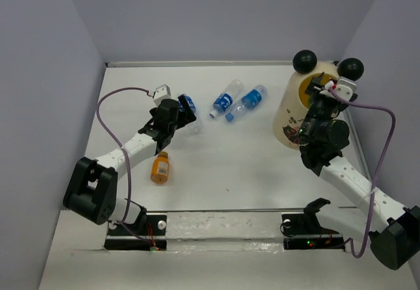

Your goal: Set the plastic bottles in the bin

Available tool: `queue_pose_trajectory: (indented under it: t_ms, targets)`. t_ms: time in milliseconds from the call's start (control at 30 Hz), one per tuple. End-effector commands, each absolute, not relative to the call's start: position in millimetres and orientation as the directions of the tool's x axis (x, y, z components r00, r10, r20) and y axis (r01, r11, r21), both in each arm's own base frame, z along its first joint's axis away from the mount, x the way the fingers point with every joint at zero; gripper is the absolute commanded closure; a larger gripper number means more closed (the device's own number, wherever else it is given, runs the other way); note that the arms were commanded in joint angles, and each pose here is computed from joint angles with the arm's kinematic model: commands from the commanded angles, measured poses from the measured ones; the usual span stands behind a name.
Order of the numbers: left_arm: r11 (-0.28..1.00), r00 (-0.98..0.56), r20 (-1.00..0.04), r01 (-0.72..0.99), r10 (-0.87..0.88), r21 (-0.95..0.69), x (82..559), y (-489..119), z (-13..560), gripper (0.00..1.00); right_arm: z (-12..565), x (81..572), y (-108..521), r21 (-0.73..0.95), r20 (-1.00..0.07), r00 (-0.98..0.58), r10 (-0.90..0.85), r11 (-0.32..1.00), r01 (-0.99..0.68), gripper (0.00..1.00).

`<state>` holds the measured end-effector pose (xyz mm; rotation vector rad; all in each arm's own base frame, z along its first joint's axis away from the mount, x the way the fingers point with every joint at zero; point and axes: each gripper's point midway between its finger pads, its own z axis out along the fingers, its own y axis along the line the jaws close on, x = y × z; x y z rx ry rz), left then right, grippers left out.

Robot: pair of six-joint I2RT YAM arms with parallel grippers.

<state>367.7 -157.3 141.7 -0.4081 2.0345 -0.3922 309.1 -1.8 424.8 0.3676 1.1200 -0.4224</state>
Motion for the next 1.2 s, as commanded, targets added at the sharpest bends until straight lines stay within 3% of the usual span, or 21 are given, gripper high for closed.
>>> queue_pose_trajectory:
  t_ms: [0, 33, 100, 467, 600, 633, 700, 833, 1033, 1167]
  targets:
    - [0.874, -0.391, -0.786, -0.132, -0.479, -0.467, 407, -160, 159, 0.01, 433, 294, -12, 0.244, -0.879, 0.477, -0.011, 0.849, 0.468, 0.23]
    - [0.875, -0.383, -0.790, -0.133, -0.479, -0.466, 414, -162, 163, 0.01, 423, 298, -10, 0.208, -0.901, 0.434, -0.019, 0.858, 0.470, 0.13]
    - [0.885, -0.403, -0.790, -0.153, -0.462, -0.440, 424, -161, 149, 0.01, 413, 298, -5, 0.213, -0.919, 0.394, 0.030, 0.877, 0.430, 0.07]
    - [0.894, -0.571, -0.711, -0.098, -0.411, -0.438, 444, -194, 87, 0.02, 386, 297, 42, 0.269, -0.952, 0.192, 0.238, 0.951, 0.153, 0.05]
    - [0.892, -0.581, -0.704, -0.091, -0.408, -0.442, 440, -195, 81, 0.23, 393, 290, 54, 0.299, -0.943, 0.173, 0.284, 0.952, 0.066, 0.05]
    - [0.896, -0.585, -0.705, -0.092, -0.401, -0.434, 436, -193, 78, 0.36, 392, 287, 55, 0.291, -0.948, 0.154, 0.279, 0.955, 0.059, 0.05]
    - [0.900, -0.573, -0.718, -0.086, -0.396, -0.428, 435, -190, 82, 0.49, 400, 280, 56, 0.306, -0.941, 0.161, 0.298, 0.952, 0.025, 0.05]
    - [0.908, -0.581, -0.719, -0.089, -0.381, -0.410, 424, -183, 77, 0.66, 415, 265, 56, 0.329, -0.932, 0.154, 0.328, 0.944, -0.021, 0.04]
    - [0.893, -0.520, -0.766, 0.016, -0.377, -0.450, 397, -187, 123, 0.70, 431, 241, 80, 0.373, -0.913, 0.093, 0.397, 0.906, -0.202, 0.02]
    - [0.853, -0.417, -0.822, 0.176, -0.388, -0.492, 364, -204, 195, 0.70, 429, 234, 109, 0.399, -0.908, -0.013, 0.418, 0.856, -0.328, 0.01]
